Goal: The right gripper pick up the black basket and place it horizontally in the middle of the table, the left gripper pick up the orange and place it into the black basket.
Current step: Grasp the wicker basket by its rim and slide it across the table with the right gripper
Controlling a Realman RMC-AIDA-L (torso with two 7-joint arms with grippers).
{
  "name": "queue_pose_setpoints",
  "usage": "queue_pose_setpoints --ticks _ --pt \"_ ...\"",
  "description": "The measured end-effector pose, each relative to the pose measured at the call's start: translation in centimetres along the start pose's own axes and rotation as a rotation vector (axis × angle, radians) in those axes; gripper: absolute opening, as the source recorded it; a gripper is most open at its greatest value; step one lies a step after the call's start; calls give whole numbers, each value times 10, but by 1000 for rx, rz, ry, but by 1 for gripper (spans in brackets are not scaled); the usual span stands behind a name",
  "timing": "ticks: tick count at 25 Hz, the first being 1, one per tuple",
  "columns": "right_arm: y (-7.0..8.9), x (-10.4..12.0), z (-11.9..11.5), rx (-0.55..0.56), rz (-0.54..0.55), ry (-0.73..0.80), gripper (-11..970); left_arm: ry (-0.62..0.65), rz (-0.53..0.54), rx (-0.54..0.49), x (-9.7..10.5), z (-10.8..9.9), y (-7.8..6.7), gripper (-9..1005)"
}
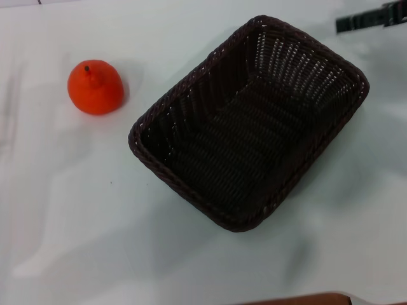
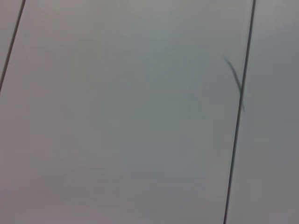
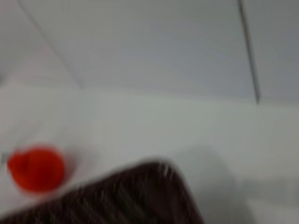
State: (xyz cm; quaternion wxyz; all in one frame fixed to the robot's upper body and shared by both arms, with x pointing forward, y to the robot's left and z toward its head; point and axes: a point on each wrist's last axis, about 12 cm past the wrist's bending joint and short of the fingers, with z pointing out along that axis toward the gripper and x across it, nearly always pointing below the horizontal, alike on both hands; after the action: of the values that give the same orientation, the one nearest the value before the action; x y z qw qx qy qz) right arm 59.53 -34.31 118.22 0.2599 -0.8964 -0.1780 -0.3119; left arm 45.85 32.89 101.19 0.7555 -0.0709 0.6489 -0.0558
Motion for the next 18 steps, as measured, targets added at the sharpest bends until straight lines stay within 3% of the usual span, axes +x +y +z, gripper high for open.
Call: queue_pose_setpoints --ticks 3,8,18 --pt "-9 8 13 -29 -17 -114 898 3 0 2 0 0 0 702" --pt "-15 13 34 -70 -6 -177 891 3 -1 2 1 0 -1 695" --pt "-18 11 58 -64 -12 -181 876 3 -1 0 1 0 -1 683"
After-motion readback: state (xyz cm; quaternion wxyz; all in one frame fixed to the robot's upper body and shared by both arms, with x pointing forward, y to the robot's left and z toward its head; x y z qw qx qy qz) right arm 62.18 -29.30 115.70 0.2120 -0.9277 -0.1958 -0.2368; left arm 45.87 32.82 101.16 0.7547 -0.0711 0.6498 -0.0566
